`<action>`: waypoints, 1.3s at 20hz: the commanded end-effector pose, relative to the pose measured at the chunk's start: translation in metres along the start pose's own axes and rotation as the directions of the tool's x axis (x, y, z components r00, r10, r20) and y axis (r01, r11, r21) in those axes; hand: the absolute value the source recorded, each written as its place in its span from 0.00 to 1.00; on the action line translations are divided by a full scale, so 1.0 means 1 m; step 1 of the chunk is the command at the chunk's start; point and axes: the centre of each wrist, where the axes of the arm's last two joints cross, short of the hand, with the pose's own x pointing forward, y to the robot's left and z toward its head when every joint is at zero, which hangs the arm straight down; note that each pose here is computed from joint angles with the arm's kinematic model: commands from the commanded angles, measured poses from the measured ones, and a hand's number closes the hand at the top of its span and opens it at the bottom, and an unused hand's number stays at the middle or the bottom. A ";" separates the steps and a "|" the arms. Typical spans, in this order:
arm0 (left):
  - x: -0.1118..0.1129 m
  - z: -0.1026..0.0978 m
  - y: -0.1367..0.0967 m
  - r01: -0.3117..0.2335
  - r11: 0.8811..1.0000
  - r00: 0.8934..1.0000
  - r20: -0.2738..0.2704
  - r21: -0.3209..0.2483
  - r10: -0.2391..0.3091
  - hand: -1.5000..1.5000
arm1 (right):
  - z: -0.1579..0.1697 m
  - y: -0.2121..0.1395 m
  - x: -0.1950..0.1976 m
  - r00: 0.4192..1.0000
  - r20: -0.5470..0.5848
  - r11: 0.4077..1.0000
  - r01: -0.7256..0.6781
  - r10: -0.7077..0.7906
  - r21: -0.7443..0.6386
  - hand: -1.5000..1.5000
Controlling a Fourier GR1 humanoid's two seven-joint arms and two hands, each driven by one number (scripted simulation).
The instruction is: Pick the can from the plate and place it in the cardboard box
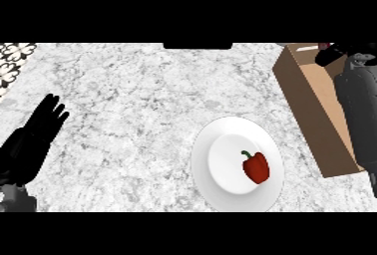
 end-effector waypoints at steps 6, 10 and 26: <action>-0.008 0.003 0.001 -0.003 1.000 1.000 0.005 0.017 0.003 0.50 | -0.008 0.054 -0.051 0.982 -0.187 0.977 0.055 -0.016 0.205 1.00; -0.001 0.008 0.002 0.011 1.000 1.000 -0.005 0.011 -0.011 0.50 | 0.000 0.083 -0.061 0.982 -0.179 0.950 0.114 -0.063 0.290 0.00; -0.008 0.014 0.000 0.006 1.000 1.000 -0.004 0.019 -0.006 0.50 | 0.003 0.035 -0.110 0.710 -0.140 0.721 0.661 -0.690 -0.206 0.00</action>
